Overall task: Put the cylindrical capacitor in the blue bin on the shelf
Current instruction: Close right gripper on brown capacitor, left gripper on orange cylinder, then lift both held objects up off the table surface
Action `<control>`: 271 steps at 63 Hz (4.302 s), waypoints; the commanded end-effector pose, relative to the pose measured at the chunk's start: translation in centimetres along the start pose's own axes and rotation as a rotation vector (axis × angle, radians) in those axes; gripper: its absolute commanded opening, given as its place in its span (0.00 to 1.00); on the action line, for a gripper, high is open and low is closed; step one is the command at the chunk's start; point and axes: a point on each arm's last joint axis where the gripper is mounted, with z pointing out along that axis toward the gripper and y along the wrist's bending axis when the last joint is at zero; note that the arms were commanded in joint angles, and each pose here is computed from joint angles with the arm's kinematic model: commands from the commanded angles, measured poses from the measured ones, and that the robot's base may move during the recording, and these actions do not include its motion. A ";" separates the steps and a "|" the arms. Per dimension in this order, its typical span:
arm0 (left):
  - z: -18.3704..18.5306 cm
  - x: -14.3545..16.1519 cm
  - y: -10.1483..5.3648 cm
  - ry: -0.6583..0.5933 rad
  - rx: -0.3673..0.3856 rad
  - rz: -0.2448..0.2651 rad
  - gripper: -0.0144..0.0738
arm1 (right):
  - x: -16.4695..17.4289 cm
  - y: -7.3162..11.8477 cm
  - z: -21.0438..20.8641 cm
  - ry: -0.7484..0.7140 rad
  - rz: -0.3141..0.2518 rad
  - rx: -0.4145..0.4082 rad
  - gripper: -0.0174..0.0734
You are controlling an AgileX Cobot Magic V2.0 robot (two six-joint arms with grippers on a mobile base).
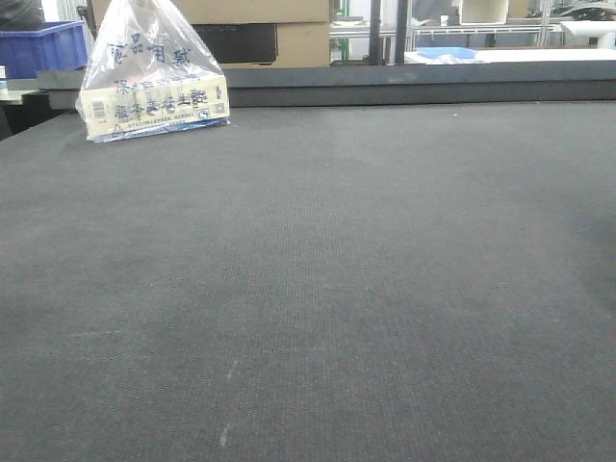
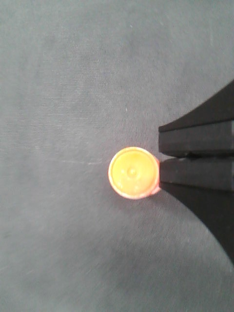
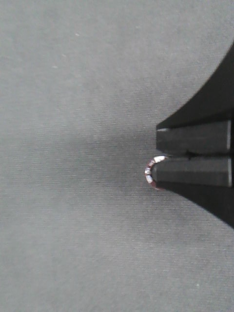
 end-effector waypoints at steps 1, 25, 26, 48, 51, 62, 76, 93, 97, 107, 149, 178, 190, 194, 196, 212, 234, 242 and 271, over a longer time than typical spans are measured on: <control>0.7 -0.8 0.0 0.016 0.014 -0.041 0.04 | -0.2 -0.1 -0.1 -0.008 -0.006 0.006 0.01; 3.1 -1.5 0.2 0.083 0.007 -0.042 0.04 | -1.0 -0.1 3.0 0.143 -0.006 0.014 0.40; 3.1 -1.5 0.2 0.083 0.007 -0.042 0.04 | -0.9 -0.1 3.4 0.157 -0.005 0.013 0.43; 3.1 -1.5 0.2 0.083 0.007 -0.042 0.04 | 0.0 -0.1 9.1 0.372 0.018 0.000 0.59; 3.1 -1.5 0.2 0.083 0.007 -0.042 0.04 | 0.0 -0.1 9.6 0.382 0.021 -0.001 0.59; 3.1 -1.5 0.2 0.083 0.007 -0.042 0.04 | -0.1 -0.1 10.8 0.367 -0.008 -0.005 0.59; 3.1 -1.5 0.2 0.083 0.007 -0.042 0.04 | -0.1 -0.1 11.8 0.363 -0.048 -0.011 0.59; 3.1 -1.5 0.2 0.083 0.007 -0.042 0.04 | -0.1 0.4 12.1 0.359 -0.070 -0.020 0.57; 3.1 -1.5 0.2 0.083 0.007 -0.042 0.04 | -0.1 0.9 12.1 0.357 -0.087 -0.027 0.51; 3.1 -1.5 0.2 0.083 0.007 -0.042 0.04 | 0.0 1.7 12.1 0.364 -0.114 -0.040 0.31; 3.2 -2.5 1.1 -0.022 -0.094 0.064 0.42 | 0.0 1.7 11.4 0.364 -0.107 -0.040 0.01; 8.0 -2.3 0.3 0.101 -0.063 0.096 0.83 | -0.4 1.8 11.4 0.310 -0.103 -0.042 0.01; 10.4 -2.0 -0.6 0.154 -0.054 0.140 0.83 | -0.5 1.8 11.4 0.302 -0.099 -0.044 0.01; 11.1 -1.7 -0.5 0.191 -0.056 0.140 0.83 | -0.5 1.8 11.4 0.302 -0.099 -0.044 0.01; 11.3 -1.6 -0.5 0.205 -0.057 0.140 0.83 | -0.5 1.8 11.4 0.302 -0.099 -0.044 0.01; 11.9 -1.1 -0.4 0.270 -0.063 0.142 0.83 | -0.6 1.8 11.5 0.298 -0.098 -0.045 0.01; 12.2 -0.9 -0.3 0.281 -0.066 0.145 0.48 | -0.5 1.9 11.4 0.298 -0.090 -0.051 0.01; 12.2 -0.9 -0.3 0.281 -0.066 0.145 0.20 | -0.5 1.9 11.4 0.298 -0.086 -0.052 0.01; 7.7 -2.6 -0.8 0.082 -0.039 0.143 0.04 | -1.6 2.0 6.8 0.142 -0.082 -0.066 0.01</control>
